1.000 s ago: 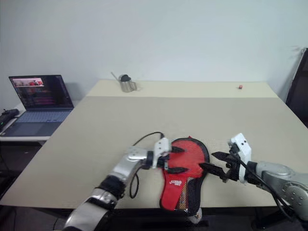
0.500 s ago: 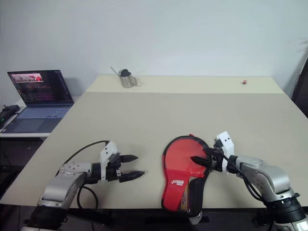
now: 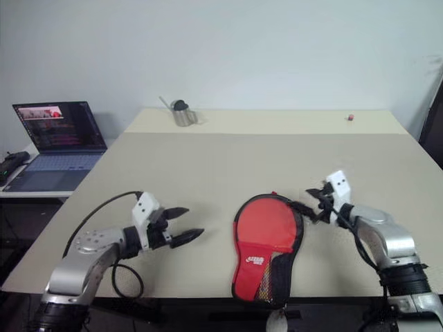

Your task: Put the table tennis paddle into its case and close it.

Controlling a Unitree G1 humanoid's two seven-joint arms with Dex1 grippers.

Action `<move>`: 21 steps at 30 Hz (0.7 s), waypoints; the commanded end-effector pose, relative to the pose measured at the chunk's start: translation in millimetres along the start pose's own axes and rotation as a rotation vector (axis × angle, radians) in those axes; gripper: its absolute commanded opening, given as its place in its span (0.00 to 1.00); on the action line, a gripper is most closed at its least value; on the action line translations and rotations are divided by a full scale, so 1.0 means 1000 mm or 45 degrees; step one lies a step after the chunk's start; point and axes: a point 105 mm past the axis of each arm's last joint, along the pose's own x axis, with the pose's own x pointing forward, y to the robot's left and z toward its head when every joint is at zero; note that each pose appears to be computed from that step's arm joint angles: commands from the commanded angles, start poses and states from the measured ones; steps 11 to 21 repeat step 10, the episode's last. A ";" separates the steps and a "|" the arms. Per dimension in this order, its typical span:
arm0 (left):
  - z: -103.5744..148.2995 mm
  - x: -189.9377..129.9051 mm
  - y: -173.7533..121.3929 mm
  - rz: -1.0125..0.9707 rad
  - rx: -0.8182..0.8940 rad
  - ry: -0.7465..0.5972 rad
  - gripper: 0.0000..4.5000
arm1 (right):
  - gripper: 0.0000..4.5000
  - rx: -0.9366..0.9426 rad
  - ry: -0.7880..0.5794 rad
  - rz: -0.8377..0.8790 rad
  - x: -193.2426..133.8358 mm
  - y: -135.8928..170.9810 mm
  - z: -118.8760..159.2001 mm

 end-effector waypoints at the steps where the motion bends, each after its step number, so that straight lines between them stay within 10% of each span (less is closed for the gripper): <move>1: 0.029 0.009 0.002 0.013 0.135 -0.093 1.00 | 0.99 -0.061 -0.089 -0.112 -0.016 -0.032 0.022; 21: 0.008 0.028 0.006 0.008 0.201 -0.032 1.00 | 0.99 -0.097 -0.027 -0.085 -0.028 -0.029 0.023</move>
